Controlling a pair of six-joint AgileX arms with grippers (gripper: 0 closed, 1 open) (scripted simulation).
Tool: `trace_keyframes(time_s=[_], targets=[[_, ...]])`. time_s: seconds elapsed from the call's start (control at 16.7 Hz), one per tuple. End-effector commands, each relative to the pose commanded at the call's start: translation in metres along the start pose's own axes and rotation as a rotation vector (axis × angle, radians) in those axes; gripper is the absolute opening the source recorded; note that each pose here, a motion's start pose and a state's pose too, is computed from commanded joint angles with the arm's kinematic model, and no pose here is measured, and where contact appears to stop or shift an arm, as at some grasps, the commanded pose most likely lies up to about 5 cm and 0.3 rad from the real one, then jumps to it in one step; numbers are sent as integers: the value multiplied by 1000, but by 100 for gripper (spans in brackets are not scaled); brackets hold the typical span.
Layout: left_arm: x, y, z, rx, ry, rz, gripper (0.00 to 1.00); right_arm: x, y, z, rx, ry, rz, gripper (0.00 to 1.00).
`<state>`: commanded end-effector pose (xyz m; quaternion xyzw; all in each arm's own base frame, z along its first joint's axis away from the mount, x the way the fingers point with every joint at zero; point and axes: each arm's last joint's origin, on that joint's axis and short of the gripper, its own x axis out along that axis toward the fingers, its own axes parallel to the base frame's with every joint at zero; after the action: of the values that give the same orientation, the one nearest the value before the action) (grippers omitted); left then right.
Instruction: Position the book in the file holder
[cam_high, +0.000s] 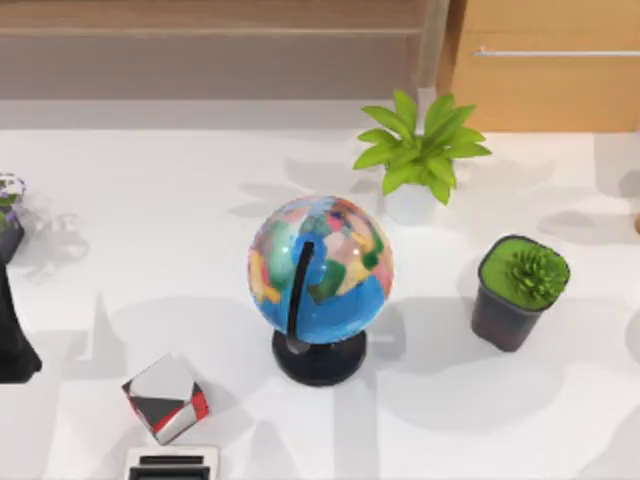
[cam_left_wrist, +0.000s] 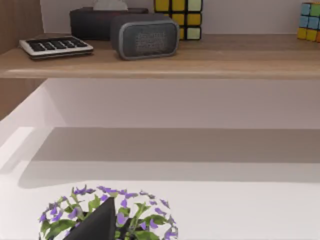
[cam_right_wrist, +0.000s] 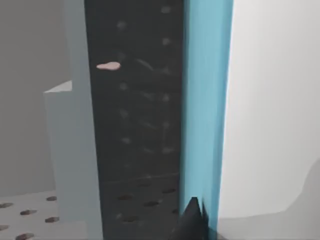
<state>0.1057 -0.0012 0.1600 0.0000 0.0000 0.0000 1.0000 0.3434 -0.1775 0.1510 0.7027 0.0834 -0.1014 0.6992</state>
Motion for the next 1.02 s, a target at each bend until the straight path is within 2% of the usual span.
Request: trace_keyframes(time_s=[0.42,0.66,1.02], targets=[[0,0,0,0,0,0,100,25,4,-1,-5,3,4,0],[0,0,0,0,0,0,100,27,4,-1,-5,2,2,0],[0,0,0,0,0,0,100,27,4,-1,-5,2,2,45]])
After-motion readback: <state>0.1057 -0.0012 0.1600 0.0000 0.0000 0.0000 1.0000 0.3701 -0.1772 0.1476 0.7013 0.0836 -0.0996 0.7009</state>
